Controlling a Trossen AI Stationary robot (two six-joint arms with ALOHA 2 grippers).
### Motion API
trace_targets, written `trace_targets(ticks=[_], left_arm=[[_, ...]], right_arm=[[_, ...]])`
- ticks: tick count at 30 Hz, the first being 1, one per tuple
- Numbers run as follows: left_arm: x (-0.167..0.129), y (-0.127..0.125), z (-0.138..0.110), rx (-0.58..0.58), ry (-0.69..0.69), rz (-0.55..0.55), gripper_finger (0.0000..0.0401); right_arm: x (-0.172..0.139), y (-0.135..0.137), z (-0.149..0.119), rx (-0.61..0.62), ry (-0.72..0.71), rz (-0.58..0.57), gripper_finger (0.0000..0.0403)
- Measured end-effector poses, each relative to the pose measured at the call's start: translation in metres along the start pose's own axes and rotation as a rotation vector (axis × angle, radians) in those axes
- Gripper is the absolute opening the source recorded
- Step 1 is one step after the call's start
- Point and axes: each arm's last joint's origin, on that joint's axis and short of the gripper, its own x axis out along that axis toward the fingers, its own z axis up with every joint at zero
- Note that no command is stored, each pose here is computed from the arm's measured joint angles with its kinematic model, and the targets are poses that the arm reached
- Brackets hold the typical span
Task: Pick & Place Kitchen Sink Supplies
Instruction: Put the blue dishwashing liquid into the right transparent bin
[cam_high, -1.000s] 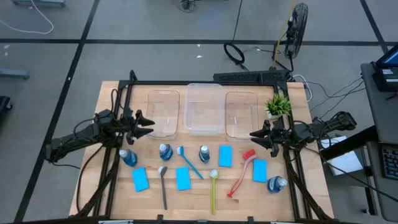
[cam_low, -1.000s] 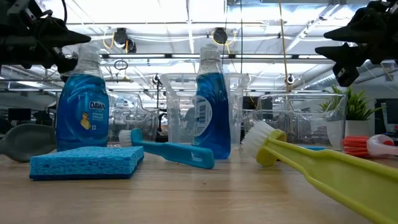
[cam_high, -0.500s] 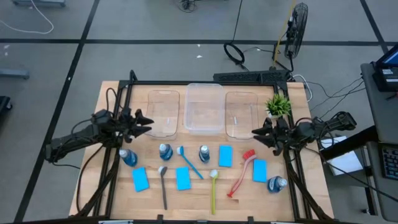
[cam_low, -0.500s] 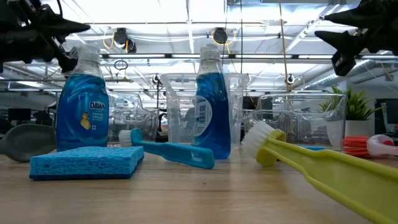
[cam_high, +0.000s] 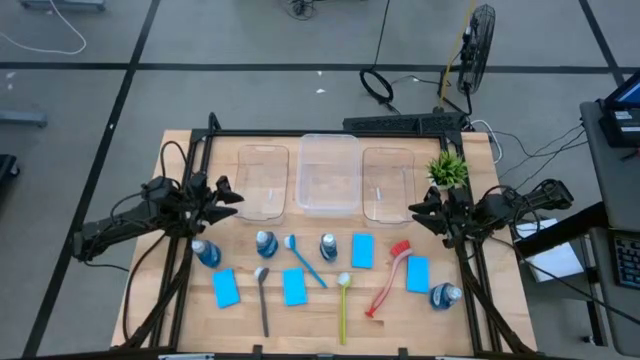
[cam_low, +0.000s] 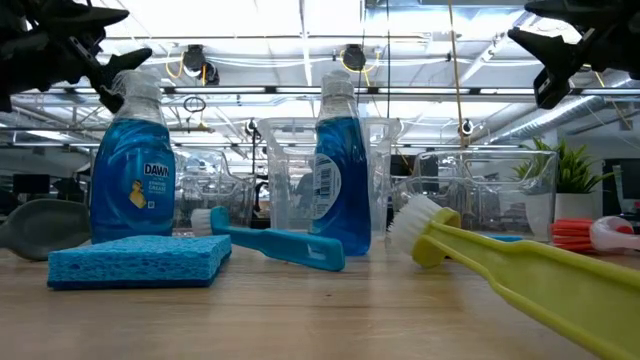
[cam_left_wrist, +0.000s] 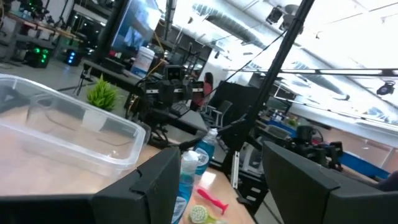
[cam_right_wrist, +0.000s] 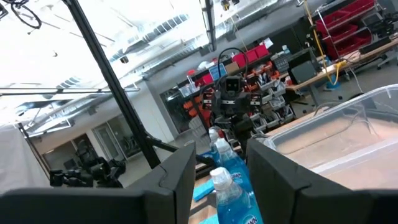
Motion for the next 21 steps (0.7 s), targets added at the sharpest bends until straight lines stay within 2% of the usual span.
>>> trace_targets(ticks=[7, 13, 17, 21], left_arm=[[0.000, -0.001, 0.001, 0.004, -0.007, -0.007, 0.0228], [0.000, -0.001, 0.001, -0.001, -0.006, -0.006, 0.0228], [0.000, -0.001, 0.001, -0.009, -0.006, -0.007, 0.0228], [0.000, 0.000, 0.001, -0.009, -0.005, -0.007, 0.0228]], right_arm=[[0.002, 0.003, 0.005, -0.003, -0.052, 0.023, 0.0130], [0.010, 0.017, 0.026, -0.102, -0.146, 0.101, 0.0130], [0.023, 0.031, 0.047, -0.166, -0.127, 0.123, 0.0130], [0.040, 0.047, 0.067, -0.201, -0.024, 0.121, 0.0130]])
